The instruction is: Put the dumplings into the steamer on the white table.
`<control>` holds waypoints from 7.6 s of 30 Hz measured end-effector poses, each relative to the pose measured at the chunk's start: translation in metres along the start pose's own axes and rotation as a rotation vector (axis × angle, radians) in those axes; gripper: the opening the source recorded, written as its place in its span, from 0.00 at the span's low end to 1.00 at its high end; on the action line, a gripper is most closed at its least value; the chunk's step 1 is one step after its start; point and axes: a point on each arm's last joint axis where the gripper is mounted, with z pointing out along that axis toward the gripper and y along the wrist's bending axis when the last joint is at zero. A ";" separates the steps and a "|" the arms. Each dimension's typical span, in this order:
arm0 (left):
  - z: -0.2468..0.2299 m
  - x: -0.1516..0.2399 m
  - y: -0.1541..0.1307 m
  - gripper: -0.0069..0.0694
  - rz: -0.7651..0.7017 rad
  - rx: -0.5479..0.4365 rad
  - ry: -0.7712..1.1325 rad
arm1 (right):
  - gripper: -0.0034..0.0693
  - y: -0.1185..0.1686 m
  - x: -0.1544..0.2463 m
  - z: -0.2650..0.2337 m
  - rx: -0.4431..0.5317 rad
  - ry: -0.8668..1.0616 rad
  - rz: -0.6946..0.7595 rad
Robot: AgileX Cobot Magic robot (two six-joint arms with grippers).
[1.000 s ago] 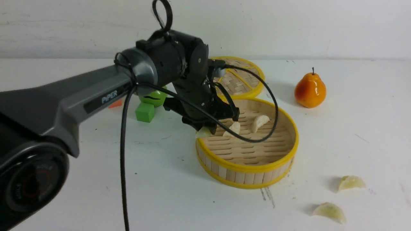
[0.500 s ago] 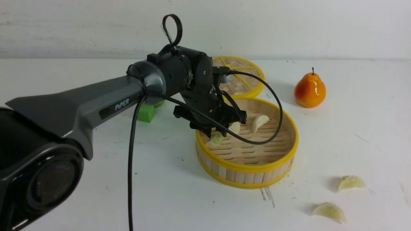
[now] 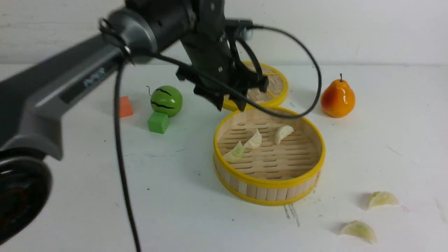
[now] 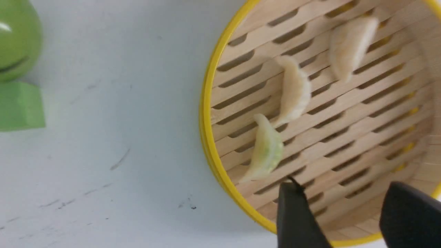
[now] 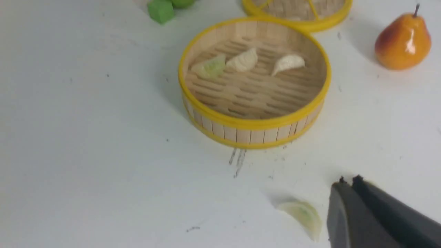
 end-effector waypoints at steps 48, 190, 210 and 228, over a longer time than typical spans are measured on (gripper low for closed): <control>-0.150 0.270 0.045 0.07 0.050 0.037 -0.007 | 0.33 -0.027 0.026 0.273 -0.012 0.950 -0.463; -0.197 0.395 0.085 0.16 -0.179 0.024 -0.657 | 0.05 0.028 -0.051 0.022 -0.114 -0.238 -0.045; -0.197 0.395 0.085 0.18 -0.180 0.026 -0.656 | 0.04 0.025 0.004 -0.033 -0.116 -0.416 -0.050; -0.197 0.395 0.085 0.21 -0.179 0.024 -0.657 | 0.02 0.013 0.068 -0.024 -0.048 -0.555 -0.043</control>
